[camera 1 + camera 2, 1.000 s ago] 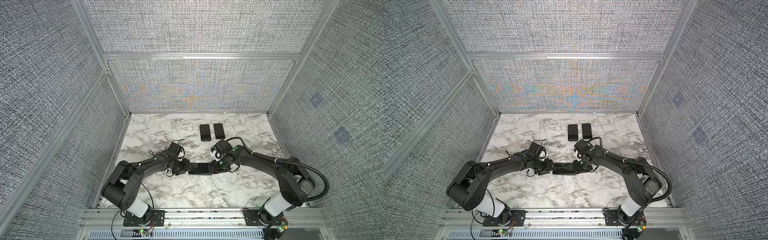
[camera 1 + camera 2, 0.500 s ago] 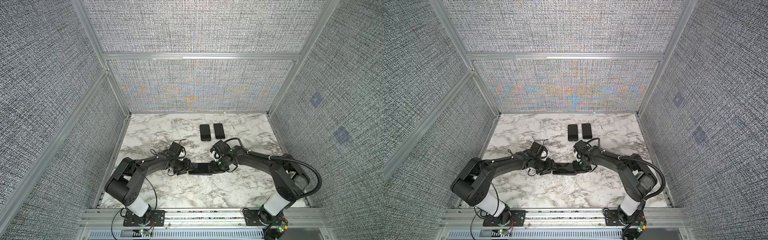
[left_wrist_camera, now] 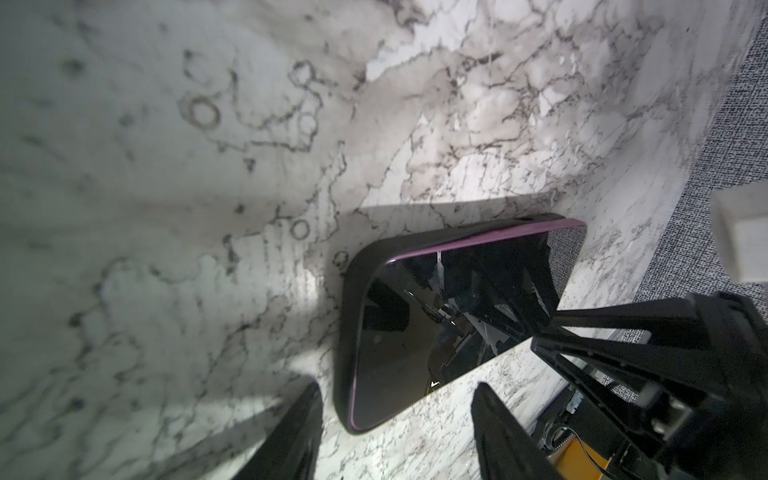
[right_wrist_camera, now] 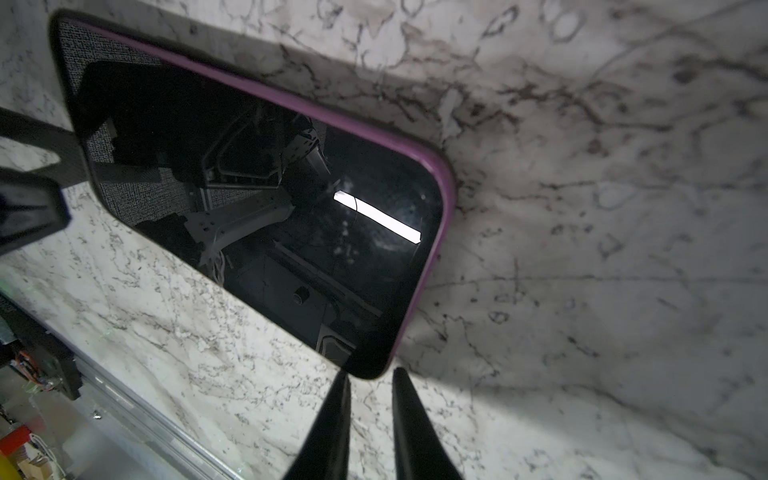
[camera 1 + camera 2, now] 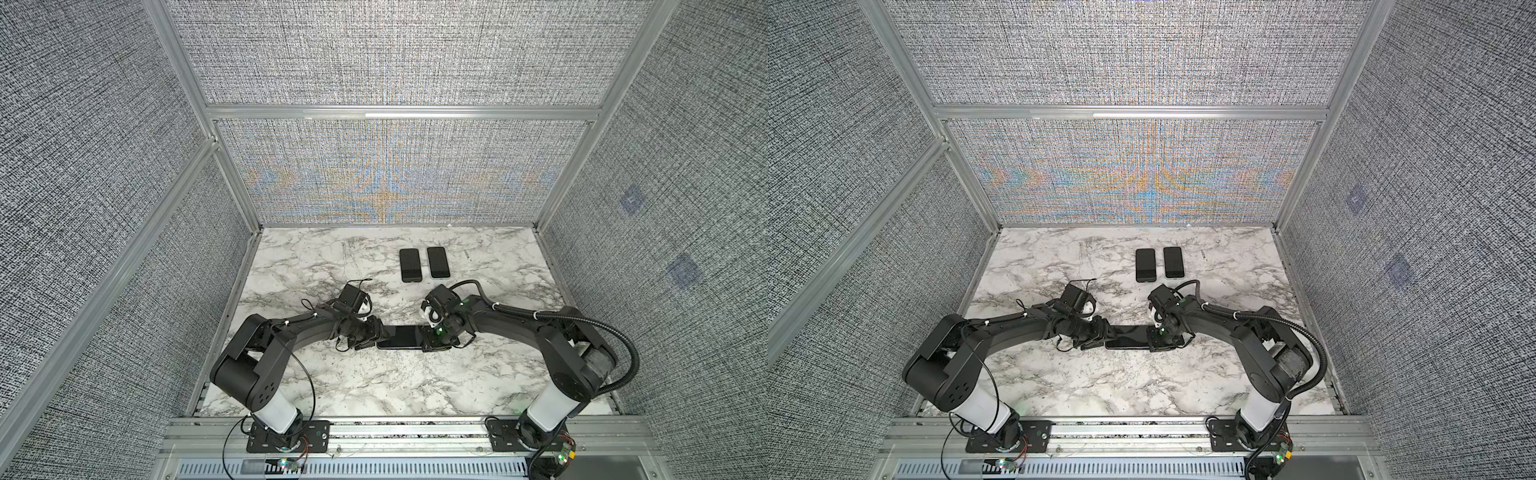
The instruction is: Put the phone into the phone case
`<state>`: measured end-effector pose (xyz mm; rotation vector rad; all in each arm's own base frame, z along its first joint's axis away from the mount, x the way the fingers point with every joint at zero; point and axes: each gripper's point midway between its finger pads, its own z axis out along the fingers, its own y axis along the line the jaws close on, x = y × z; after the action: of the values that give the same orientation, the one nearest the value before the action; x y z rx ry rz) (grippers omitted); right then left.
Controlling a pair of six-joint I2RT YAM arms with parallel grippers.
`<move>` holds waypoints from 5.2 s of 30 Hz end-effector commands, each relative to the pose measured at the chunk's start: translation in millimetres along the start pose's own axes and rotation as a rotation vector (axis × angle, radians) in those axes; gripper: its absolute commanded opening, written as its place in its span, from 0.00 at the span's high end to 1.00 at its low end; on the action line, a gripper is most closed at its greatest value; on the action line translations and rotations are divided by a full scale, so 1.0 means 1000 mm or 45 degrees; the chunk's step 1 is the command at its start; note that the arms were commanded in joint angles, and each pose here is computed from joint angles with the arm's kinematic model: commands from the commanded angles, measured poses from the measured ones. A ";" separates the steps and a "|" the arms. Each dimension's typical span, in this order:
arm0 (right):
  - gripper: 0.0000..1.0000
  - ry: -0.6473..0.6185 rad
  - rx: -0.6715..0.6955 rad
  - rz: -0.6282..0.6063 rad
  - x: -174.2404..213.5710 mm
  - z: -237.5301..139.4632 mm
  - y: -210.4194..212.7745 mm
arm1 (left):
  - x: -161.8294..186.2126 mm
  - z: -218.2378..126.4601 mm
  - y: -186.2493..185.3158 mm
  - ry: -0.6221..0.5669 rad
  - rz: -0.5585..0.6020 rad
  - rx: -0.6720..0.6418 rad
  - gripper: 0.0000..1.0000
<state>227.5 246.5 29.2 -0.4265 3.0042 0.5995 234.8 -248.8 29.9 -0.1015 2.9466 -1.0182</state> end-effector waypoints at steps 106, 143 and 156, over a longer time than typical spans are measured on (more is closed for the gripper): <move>0.56 -0.227 -0.118 -0.205 -0.090 -0.018 0.025 | 0.035 -0.007 -0.024 -0.042 0.062 -0.070 0.33; 0.66 -0.008 -0.186 -0.056 0.002 0.004 0.018 | -0.020 0.035 -0.037 -0.009 0.113 -0.044 0.35; 0.71 -0.103 -0.068 0.051 0.025 -0.022 0.004 | 0.046 0.022 -0.039 0.141 -0.037 0.027 0.43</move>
<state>202.0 242.2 51.1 -0.3860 2.9189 0.7352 203.3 -291.6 34.0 -0.0448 3.0018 -1.0563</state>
